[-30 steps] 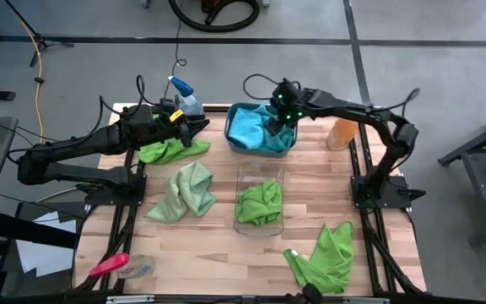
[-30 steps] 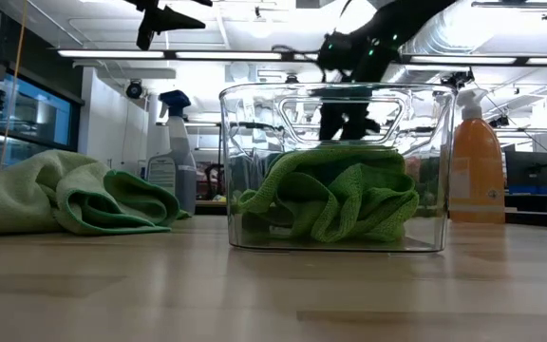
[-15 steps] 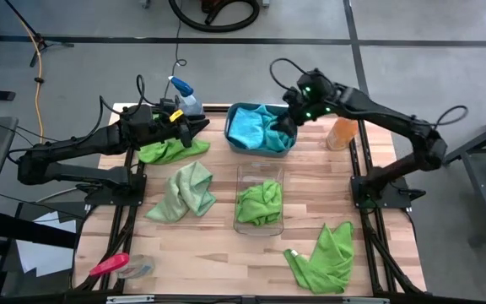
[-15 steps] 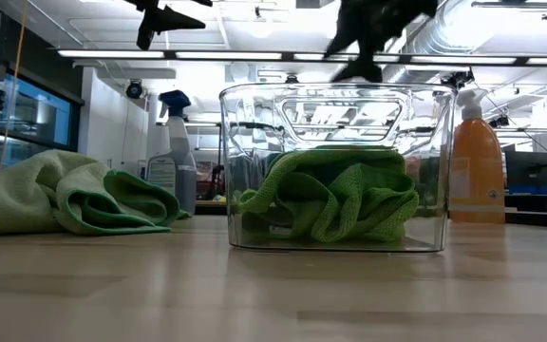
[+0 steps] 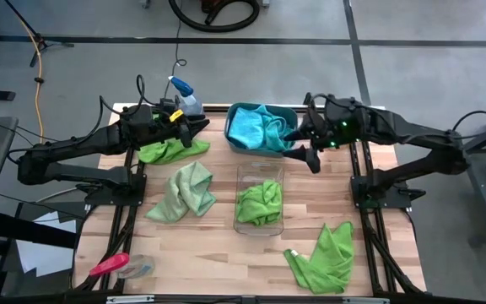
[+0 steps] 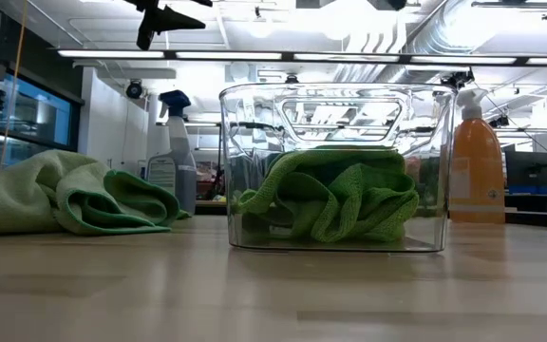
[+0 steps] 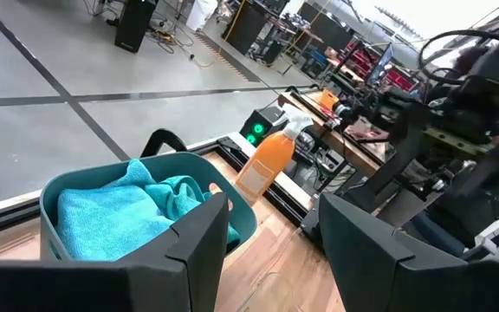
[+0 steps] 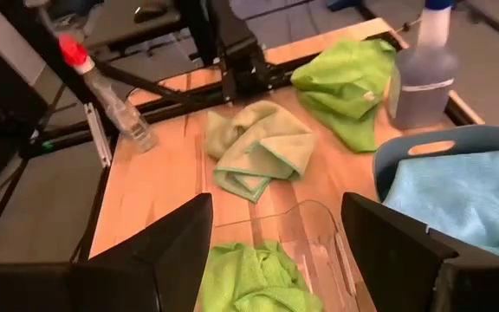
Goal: Sort microfiber towel by color & place in baskets
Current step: Put the green microfiber towel into the transparent bin
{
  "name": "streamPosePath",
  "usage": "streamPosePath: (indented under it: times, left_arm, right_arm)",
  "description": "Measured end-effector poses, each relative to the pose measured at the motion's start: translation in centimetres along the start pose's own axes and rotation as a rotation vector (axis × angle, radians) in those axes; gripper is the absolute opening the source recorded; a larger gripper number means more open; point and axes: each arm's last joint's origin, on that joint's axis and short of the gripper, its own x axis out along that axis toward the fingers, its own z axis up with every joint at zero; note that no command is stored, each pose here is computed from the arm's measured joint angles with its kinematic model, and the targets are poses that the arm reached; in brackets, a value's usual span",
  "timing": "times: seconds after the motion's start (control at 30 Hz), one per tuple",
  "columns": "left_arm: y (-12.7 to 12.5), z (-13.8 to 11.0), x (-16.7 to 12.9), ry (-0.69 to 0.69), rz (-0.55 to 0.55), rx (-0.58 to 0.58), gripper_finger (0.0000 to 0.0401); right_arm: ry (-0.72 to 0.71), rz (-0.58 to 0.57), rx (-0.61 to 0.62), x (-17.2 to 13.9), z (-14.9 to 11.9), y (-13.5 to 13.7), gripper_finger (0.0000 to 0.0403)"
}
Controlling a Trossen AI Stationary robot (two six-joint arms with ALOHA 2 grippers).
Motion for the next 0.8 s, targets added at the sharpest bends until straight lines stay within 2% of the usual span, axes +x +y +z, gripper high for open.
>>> streamPosePath:
  times: [0.2,0.3,0.4,0.57,0.67,0.8]
  left_arm:
    - [-0.2,0.4,-0.2,0.012,0.003,0.001,0.017]
    - [-0.7,1.2,-0.6,0.104,0.06,0.019,0.017]
    - [-0.5,1.3,-0.9,0.322,0.245,0.076,0.0168]
    - [2.0,-0.7,-1.0,0.615,0.661,0.203,0.0164]
    - [4.0,-2.9,-0.5,0.75,0.764,0.216,0.0164]
    - [6.8,-6.0,-0.1,0.888,0.803,0.156,0.0167]
  right_arm:
    - [-0.018,-0.031,0.017,-0.4,-0.1,0.7,0.0256]
    - [-0.016,-0.033,0.026,-0.3,-0.1,0.6,0.0256]
    - [-0.02,-0.052,0.032,-0.3,-0.1,0.5,0.0256]
    - [-0.028,-0.086,0.033,-0.3,0.0,0.4,0.0256]
    - [-0.028,-0.088,0.049,-0.3,0.0,0.3,0.0256]
    - [-0.028,-0.088,0.051,-0.3,0.0,0.3,0.0256]
